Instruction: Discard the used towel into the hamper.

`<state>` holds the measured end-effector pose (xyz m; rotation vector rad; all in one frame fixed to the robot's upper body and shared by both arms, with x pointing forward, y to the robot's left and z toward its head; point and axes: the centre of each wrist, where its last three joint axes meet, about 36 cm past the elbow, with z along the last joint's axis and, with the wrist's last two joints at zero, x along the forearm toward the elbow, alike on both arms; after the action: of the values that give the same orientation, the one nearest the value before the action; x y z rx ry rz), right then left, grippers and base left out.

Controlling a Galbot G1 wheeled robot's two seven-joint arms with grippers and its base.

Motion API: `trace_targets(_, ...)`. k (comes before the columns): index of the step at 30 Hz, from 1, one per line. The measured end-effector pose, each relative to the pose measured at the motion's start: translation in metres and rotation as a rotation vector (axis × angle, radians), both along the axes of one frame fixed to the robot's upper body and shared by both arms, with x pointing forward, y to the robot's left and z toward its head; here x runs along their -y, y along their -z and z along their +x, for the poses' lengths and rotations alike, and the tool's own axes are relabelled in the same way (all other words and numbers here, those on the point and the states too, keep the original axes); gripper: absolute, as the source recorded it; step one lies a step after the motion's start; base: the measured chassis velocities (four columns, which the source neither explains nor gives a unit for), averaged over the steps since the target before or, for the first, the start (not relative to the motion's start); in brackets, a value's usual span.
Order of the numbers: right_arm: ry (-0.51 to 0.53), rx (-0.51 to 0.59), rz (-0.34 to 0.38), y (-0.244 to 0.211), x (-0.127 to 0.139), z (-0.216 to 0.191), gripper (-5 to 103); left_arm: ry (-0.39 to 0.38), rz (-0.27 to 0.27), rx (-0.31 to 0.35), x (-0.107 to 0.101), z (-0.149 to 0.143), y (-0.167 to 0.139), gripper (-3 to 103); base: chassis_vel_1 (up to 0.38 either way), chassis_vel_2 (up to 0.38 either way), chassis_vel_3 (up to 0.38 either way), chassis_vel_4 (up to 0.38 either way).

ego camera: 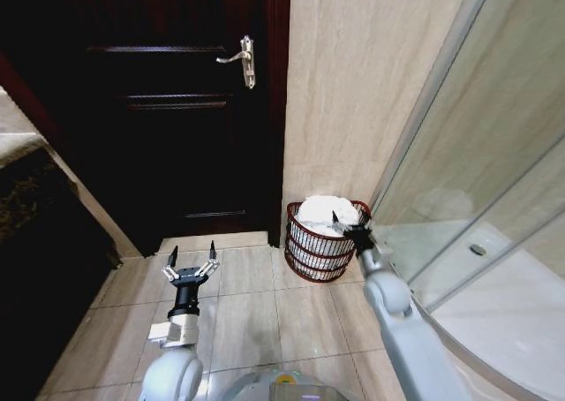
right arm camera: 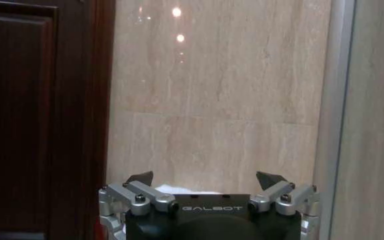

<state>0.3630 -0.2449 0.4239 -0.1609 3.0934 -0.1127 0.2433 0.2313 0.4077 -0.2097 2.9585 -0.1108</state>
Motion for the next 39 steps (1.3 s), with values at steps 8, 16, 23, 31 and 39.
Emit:
trace_targets(8,0.004,-0.012,-0.006,-0.007,0.008,-0.017,100,0.016,0.025,0.000,-0.003,0.005,0.003,100,0.000,0.000,0.000,0.000)
trace_targets(16,0.017,-0.019,-0.020,-0.017,0.011,-0.022,100,0.028,0.021,-0.015,-0.007,0.009,0.006,100,-0.017,0.018,0.019,-0.015)
trace_targets(23,0.023,-0.041,-0.004,-0.017,0.004,-0.018,100,0.022,0.040,-0.034,-0.029,0.013,0.000,100,-0.083,0.082,0.092,-0.079)
trace_targets(31,0.043,-0.078,0.034,-0.019,0.003,0.006,100,0.000,0.043,-0.049,-0.057,0.020,0.004,100,-0.055,0.067,0.071,-0.066)
trace_targets(39,0.056,-0.077,0.057,-0.026,0.010,0.055,100,-0.009,0.034,-0.052,-0.058,0.018,0.006,100,-0.037,0.019,0.031,-0.030)
